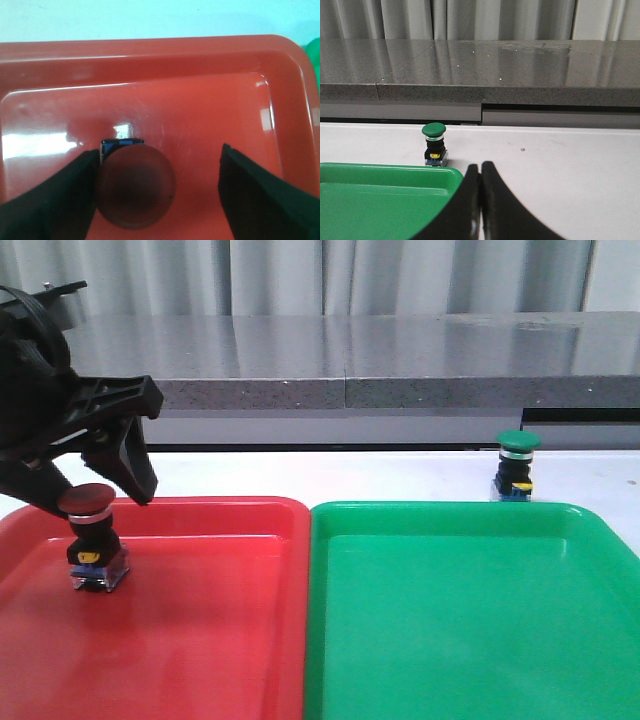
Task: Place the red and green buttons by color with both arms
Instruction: 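Open the left gripper and raise it away from the button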
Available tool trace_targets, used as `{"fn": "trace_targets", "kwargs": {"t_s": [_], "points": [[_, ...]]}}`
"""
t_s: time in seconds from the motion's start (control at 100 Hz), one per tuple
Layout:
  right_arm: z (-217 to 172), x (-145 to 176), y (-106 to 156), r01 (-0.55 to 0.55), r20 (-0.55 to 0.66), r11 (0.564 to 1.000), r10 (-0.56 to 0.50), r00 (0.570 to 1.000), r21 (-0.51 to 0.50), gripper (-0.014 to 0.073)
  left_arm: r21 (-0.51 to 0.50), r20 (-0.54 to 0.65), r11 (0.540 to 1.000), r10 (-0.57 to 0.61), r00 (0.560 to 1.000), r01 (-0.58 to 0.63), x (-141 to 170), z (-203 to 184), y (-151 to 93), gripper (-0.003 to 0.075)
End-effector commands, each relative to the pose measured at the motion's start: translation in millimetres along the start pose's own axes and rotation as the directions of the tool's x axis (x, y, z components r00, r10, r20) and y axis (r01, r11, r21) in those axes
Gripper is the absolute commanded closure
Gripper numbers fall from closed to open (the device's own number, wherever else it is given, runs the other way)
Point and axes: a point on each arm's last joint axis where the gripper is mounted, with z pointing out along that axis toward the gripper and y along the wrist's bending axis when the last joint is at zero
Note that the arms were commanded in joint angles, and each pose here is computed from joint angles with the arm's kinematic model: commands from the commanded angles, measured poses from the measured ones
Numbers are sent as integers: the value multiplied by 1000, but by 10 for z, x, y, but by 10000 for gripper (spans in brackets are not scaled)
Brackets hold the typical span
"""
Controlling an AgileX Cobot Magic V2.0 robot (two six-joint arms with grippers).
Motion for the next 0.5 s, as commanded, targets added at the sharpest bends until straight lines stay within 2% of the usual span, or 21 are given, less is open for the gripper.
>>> {"fn": "trace_targets", "kwargs": {"t_s": [0.0,0.35,0.49], "points": [[-23,-119,-5,4,101,1000,-5,995,10,662,26,75,1000,-4,997,2,-100,-127,-71,234],[-23,-119,-5,4,101,1000,-5,995,10,662,8,83,999,30,996,-31,-106,-127,-58,230],[-23,-119,-5,4,101,1000,-5,995,10,662,2,99,999,40,994,-41,-122,-129,-49,174]]}}
